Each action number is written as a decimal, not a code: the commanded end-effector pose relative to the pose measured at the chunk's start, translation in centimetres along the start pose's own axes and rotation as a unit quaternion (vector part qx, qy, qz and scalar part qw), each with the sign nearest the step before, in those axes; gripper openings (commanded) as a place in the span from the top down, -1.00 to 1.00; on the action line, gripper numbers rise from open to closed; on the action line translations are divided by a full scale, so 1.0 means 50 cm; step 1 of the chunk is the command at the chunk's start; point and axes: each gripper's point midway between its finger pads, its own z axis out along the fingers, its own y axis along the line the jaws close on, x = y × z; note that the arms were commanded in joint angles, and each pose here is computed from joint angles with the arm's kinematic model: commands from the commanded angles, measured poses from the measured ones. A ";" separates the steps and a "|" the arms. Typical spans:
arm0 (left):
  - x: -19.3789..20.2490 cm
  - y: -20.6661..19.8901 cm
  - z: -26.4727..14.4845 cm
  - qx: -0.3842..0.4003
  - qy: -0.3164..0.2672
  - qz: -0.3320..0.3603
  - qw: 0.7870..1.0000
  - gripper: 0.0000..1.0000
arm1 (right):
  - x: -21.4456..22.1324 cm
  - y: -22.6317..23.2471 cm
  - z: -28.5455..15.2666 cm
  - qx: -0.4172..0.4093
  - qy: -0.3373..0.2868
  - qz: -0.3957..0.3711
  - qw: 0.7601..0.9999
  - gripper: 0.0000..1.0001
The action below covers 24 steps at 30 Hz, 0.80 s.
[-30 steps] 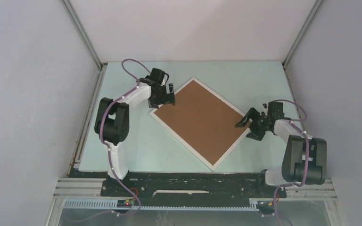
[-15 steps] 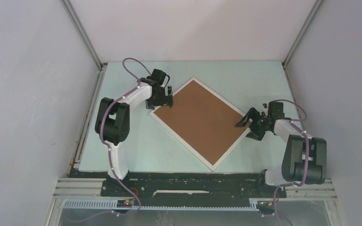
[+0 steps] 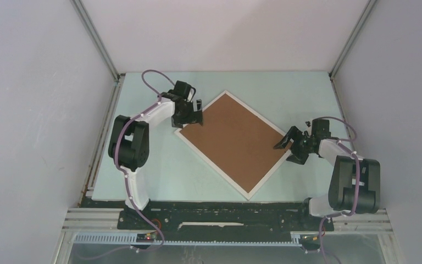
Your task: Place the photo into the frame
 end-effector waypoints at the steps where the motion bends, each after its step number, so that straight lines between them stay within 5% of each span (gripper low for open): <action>1: 0.007 -0.118 -0.041 0.151 0.007 -0.007 0.988 -0.93 | -0.005 0.022 0.008 -0.026 -0.002 -0.022 0.999 -0.84; 5: -0.016 -0.166 -0.100 0.219 -0.044 -0.003 0.975 -0.92 | -0.003 0.020 0.009 -0.023 0.000 -0.023 0.999 -0.84; 14: 0.001 -0.221 -0.128 0.292 -0.030 -0.023 0.956 -0.92 | -0.002 0.024 0.013 -0.027 0.002 -0.022 0.999 -0.84; 19: -0.008 -0.164 -0.117 0.204 -0.053 -0.059 0.976 -0.95 | -0.008 0.027 0.004 -0.023 -0.009 -0.021 0.999 -0.84; 24: 0.009 -0.057 -0.177 0.098 -0.137 -0.113 0.979 -1.00 | -0.075 0.001 -0.071 0.071 -0.132 -0.047 0.988 -0.89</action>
